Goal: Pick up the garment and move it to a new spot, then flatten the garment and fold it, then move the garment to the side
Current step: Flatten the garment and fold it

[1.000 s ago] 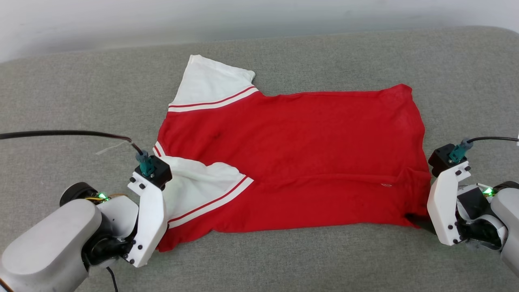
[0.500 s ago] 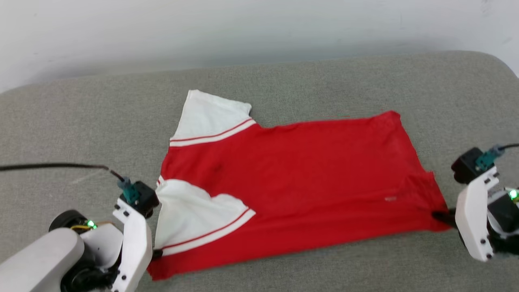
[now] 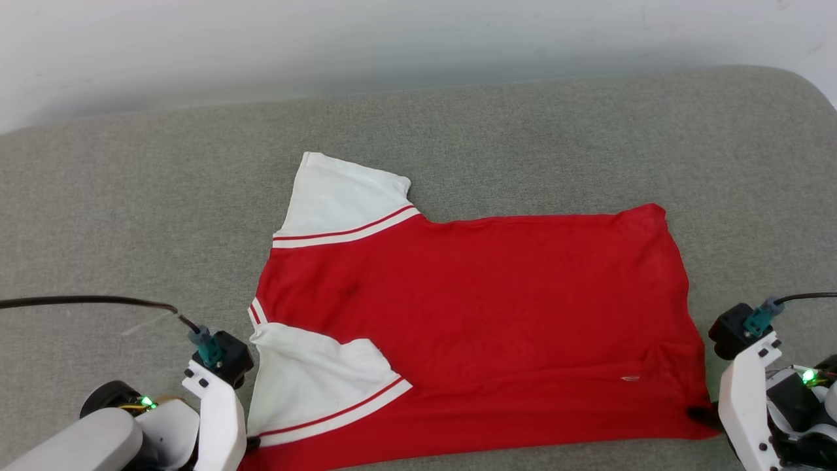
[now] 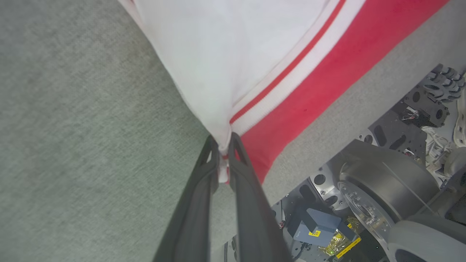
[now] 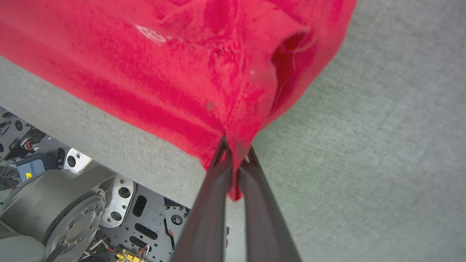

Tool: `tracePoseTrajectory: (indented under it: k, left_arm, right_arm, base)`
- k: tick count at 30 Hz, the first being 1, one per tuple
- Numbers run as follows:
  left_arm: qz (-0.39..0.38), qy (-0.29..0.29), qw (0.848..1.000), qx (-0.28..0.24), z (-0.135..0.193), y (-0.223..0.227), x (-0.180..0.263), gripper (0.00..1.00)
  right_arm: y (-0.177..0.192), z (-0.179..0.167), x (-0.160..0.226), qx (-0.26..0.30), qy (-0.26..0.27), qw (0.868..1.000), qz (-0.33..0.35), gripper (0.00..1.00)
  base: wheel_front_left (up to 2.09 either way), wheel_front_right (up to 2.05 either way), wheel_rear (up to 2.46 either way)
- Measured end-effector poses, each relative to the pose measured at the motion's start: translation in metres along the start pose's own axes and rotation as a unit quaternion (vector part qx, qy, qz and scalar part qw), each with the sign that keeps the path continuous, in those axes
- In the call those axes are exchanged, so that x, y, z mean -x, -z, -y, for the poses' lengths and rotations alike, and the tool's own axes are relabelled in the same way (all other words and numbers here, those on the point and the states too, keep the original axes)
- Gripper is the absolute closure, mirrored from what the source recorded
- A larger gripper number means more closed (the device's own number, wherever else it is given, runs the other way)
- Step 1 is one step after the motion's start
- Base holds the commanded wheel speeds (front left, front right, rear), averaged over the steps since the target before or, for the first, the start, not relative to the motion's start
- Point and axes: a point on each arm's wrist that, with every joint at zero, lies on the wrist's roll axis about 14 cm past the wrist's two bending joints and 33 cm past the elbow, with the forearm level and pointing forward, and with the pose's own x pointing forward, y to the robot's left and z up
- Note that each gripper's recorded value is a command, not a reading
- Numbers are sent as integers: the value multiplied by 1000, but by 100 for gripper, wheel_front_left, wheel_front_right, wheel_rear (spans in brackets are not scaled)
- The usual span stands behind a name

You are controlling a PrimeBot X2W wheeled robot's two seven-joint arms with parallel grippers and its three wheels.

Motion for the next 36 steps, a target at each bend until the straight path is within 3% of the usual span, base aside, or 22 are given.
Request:
tracePoseTrajectory:
  k: [1,2,7,11,14,21,26,30,36]
  left_arm:
    - [4,-2,1000,0,0,-1,-1,7]
    - [14,-7,1000,-2,-2,-4,-1,0]
    - [60,-35,998,-13,-15,-21,13,0]
    - [161,-77,983,-33,-31,-70,41,0]
    - [219,-107,968,-51,-43,-100,60,0]
    - [317,-133,937,-67,-58,-166,89,0]
    - [337,-140,927,-91,-69,-208,96,0]
    - [342,-139,924,-99,-77,-244,96,0]
    - [302,-124,942,-70,-98,-281,76,0]
  right_arm:
    - [-1,0,-1,-3,1,1000,3,0]
    - [-2,0,-2,-1,2,1000,8,0]
    - [-38,6,10,4,16,996,89,0]
    - [-83,20,33,26,48,979,197,0]
    - [-117,26,52,37,68,955,285,0]
    - [-173,37,91,51,113,882,454,0]
    - [-188,45,111,48,145,833,532,0]
    - [-190,45,114,44,160,811,561,0]
    - [-190,35,106,38,167,804,569,0]
  base:
    - [0,0,0]
    - [0,0,0]
    - [0,0,0]
    - [0,0,0]
    - [0,0,0]
    - [0,0,0]
    - [0,0,0]
    - [0,0,0]
    - [0,0,0]
